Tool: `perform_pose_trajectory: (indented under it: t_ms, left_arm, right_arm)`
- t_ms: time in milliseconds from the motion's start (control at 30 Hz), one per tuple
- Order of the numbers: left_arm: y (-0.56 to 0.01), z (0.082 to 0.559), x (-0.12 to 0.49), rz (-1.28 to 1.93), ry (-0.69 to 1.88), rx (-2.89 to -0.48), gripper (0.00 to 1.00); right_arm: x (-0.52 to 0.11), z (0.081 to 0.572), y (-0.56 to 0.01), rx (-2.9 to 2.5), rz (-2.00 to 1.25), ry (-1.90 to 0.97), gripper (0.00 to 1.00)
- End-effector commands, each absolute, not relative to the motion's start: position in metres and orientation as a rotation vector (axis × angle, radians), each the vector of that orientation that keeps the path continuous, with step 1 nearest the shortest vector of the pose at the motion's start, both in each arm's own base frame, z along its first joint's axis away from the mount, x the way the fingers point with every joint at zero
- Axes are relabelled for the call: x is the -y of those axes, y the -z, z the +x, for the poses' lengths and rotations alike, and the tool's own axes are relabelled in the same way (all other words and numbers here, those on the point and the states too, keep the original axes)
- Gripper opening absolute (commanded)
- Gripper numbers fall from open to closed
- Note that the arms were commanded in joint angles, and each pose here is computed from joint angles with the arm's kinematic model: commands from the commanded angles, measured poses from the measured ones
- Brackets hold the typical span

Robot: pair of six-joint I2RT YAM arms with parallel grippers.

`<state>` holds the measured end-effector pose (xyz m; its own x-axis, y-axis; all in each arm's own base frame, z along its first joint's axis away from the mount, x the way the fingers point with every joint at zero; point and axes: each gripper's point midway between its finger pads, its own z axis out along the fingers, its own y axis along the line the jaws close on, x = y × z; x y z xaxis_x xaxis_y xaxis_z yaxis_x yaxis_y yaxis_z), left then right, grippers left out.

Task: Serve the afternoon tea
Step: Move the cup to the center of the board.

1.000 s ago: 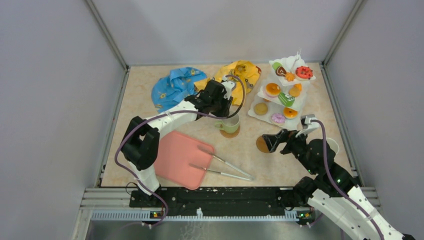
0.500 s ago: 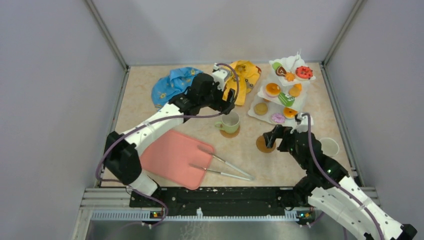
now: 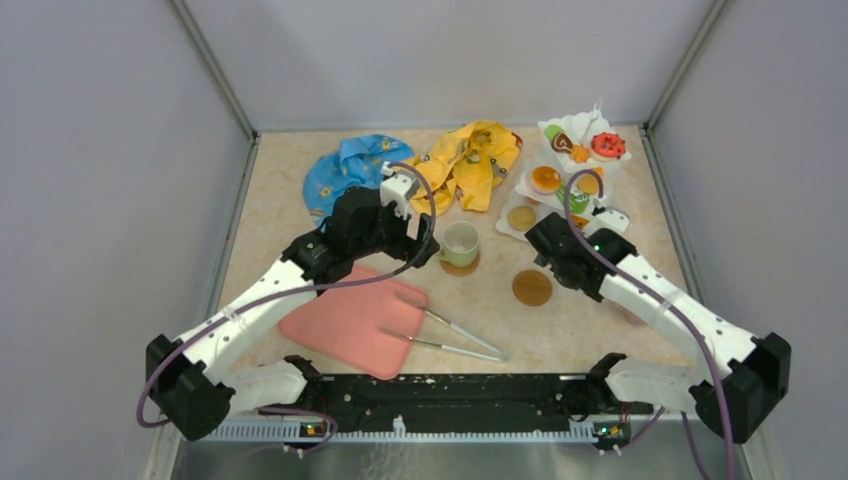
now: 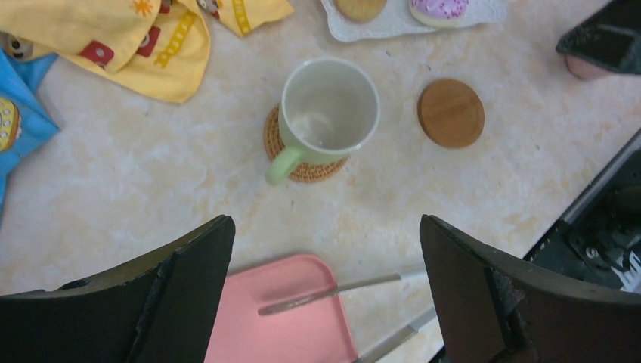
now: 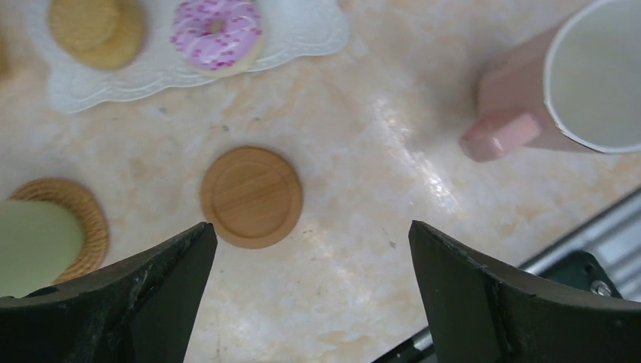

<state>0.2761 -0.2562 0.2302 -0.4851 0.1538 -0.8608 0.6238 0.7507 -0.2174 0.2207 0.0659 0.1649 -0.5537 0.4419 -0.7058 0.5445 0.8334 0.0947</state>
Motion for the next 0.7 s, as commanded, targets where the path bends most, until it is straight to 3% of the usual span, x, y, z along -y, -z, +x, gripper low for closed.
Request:
perform_pose_trajectory:
  t_ms: [0, 233, 667]
  left_arm:
    - [-0.238, 0.242, 0.241, 0.625, 0.711, -1.998, 0.99]
    - [-0.204, 0.209, 0.207, 0.690, 0.642, -2.010, 0.99]
    - [-0.204, 0.209, 0.182, 0.622, 0.534, -1.946, 0.98]
  right_arm:
    - [-0.028, 0.199, -0.178, -2.174, 0.933, 0.430, 0.99]
    - [0.005, 0.197, -0.195, -2.033, 1.002, 0.509, 0.99]
    - [0.073, 0.211, -0.192, -1.929, 1.186, 0.449, 0.98]
